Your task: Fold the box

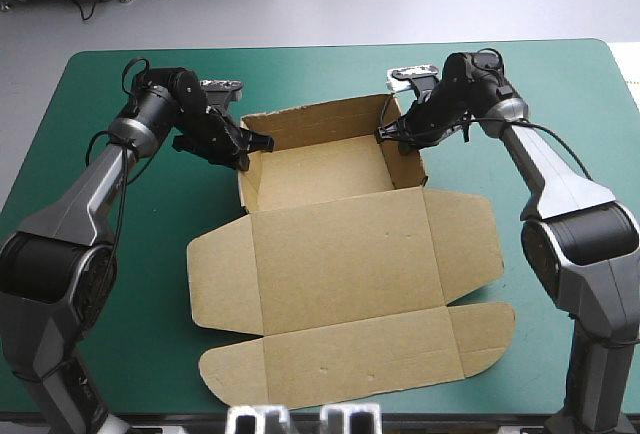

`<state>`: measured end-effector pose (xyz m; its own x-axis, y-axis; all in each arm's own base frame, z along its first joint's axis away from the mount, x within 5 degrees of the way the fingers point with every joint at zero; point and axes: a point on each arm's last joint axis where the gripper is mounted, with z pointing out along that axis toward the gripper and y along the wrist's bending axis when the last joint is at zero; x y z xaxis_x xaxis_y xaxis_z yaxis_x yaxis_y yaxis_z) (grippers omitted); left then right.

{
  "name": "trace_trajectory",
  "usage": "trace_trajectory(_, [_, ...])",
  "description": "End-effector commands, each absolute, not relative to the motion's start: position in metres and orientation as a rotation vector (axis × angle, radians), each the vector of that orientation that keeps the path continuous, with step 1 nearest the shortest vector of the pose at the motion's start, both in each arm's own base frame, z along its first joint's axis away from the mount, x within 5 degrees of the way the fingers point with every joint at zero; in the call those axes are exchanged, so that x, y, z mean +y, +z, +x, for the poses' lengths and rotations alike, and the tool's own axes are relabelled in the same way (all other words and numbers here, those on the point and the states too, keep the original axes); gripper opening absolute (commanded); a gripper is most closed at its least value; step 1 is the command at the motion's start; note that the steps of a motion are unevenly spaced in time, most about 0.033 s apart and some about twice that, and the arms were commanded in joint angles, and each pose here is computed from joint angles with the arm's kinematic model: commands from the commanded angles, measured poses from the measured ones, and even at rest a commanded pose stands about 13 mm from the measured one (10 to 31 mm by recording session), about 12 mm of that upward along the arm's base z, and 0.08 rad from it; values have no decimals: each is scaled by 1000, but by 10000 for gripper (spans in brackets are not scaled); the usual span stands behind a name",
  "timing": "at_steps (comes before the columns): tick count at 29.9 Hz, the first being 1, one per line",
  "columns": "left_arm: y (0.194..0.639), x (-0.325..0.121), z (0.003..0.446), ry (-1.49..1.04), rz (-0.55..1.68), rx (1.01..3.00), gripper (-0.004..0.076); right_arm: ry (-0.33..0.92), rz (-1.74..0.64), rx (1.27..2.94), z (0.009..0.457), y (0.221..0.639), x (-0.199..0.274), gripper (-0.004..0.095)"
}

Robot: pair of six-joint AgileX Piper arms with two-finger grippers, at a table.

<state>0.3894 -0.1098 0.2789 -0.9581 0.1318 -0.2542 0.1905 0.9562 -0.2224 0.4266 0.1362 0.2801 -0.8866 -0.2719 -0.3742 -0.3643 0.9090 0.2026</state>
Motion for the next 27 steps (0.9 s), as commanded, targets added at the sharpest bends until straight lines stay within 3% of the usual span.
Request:
trace_trajectory(1, [280, -111, 402, -358, 218, 2744, -10, 404, -541, 2649, 426, 298, 136, -9])
trace_trajectory(10, [282, -114, 406, -405, 188, 2697, -10, 315, -698, 2599, 428, 295, 136, 6])
trace_trajectory(15, [282, -113, 405, -400, 192, 2703, 16, 165, -737, 2602, 430, 294, 128, 127])
trace_trajectory(21, [280, -112, 401, -382, 241, 2747, 214, 100, -740, 2576, 433, 294, 125, 326])
trace_trajectory(25, [279, -108, 398, -375, 247, 2792, 405, 113, -730, 2559, 435, 296, 126, 375])
trace_trajectory(27, [280, -108, 397, -376, 248, 2805, 454, 113, -728, 2549, 435, 299, 127, 376])
